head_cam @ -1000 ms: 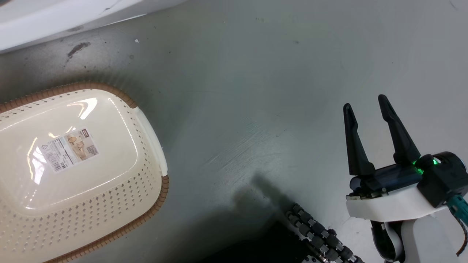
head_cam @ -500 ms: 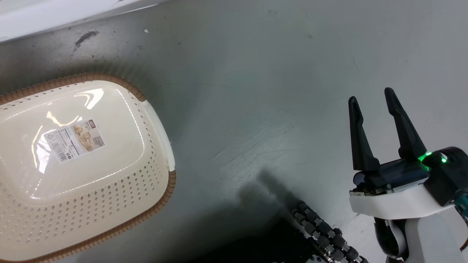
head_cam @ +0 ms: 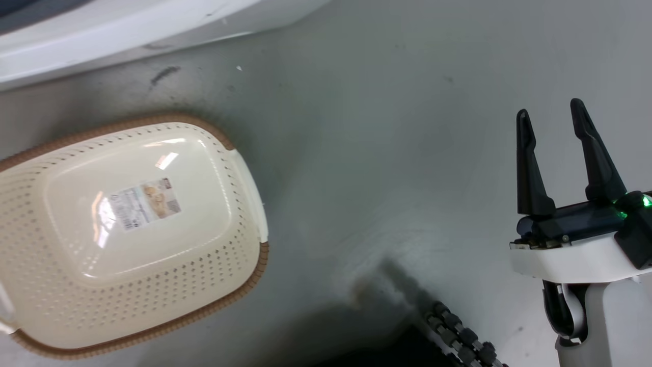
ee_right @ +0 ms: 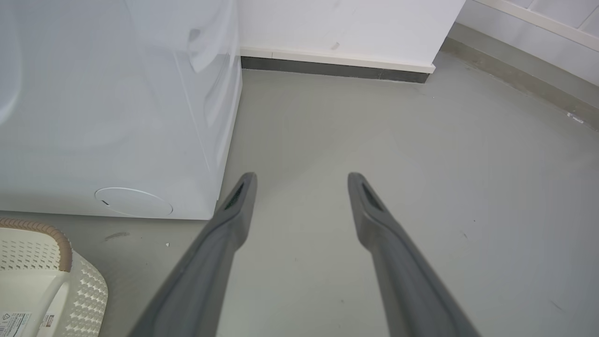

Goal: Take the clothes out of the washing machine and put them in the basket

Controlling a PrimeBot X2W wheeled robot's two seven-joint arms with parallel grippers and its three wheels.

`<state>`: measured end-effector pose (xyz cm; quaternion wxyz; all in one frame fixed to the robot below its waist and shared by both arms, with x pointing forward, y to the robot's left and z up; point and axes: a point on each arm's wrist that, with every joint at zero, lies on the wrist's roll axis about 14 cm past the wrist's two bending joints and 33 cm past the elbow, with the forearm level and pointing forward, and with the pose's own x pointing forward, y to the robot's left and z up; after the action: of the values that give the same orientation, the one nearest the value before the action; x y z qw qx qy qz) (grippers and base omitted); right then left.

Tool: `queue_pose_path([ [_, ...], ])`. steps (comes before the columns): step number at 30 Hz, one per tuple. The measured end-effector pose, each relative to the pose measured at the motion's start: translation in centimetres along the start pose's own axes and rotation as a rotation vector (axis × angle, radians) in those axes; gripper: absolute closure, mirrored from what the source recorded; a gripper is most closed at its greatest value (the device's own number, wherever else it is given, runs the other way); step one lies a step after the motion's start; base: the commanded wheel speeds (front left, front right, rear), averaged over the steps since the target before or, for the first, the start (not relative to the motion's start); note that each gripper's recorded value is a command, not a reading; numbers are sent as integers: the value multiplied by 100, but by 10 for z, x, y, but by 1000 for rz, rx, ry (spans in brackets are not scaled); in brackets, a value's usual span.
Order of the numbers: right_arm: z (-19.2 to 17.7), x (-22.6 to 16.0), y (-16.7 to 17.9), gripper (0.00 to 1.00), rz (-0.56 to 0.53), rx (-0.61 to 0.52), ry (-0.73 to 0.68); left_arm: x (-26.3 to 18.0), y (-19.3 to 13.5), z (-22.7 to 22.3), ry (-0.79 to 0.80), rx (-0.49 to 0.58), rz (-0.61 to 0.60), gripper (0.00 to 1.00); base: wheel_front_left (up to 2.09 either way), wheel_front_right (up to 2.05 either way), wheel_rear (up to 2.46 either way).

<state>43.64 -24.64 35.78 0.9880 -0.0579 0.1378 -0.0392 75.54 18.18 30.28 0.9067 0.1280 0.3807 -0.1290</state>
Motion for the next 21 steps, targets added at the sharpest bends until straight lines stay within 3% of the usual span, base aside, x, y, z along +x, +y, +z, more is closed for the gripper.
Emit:
queue_pose_path([
  [6,24,2,6,0,21,-11,-68,-29,-18,1,-91,68,-29,100,0,0,0],
  [21,88,-23,28,0,86,-15,-233,-149,-55,14,-452,44,-58,100,0,0,0],
])
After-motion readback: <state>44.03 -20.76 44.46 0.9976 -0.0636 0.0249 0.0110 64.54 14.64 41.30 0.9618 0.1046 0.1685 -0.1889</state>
